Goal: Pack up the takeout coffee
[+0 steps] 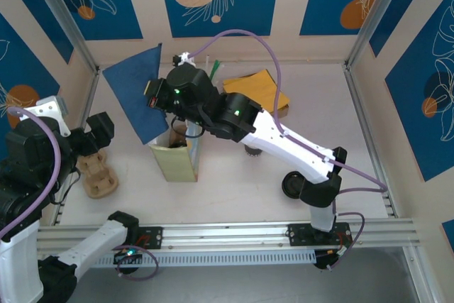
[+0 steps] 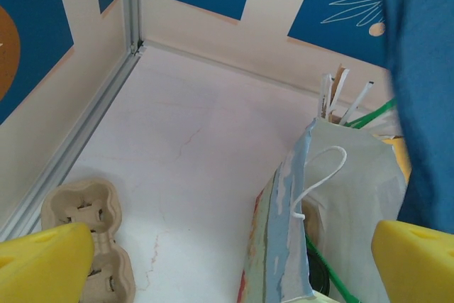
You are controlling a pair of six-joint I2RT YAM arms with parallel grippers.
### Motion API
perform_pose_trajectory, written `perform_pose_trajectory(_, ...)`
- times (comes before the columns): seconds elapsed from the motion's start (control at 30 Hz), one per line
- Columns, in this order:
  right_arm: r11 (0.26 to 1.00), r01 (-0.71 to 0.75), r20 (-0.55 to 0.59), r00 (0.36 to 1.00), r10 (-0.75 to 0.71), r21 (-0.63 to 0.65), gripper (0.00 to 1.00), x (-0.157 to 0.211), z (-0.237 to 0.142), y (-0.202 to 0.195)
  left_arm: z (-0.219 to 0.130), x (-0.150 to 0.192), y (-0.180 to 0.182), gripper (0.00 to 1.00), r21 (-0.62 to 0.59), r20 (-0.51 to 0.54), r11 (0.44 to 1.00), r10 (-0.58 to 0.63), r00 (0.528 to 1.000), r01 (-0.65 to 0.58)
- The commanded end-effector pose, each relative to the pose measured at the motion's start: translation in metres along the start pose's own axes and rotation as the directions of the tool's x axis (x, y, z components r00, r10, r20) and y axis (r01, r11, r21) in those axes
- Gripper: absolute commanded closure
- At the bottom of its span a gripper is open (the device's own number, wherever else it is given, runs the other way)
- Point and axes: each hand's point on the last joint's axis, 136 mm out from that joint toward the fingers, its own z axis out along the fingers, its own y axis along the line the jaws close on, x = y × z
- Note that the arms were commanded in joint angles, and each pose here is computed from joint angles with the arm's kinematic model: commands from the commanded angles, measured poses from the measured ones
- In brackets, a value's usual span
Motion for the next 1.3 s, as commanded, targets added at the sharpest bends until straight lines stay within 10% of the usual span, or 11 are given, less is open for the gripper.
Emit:
perform_pose_trajectory(0.0,0.995,-0.081,0.035,0.996,0.079,0.062,1.00,-0.004,0.005,-0.025,-0.004,0.001,0.004,0.00,-0.009,0.006,1.000,0.026,1.000,-0.026)
perform_pose_trajectory(1.03,0.940,-0.186,0.060,0.982,0.177,0.286,0.99,0.004,0.025,-0.106,0.004,0.001,-0.001,0.00,-0.010,-0.008,0.998,0.054,0.998,-0.054)
perform_pose_trajectory(1.27,0.931,-0.169,0.025,0.985,0.170,0.322,0.82,0.008,0.032,-0.110,0.004,0.002,-0.002,0.00,-0.006,-0.007,0.998,0.057,0.998,-0.057)
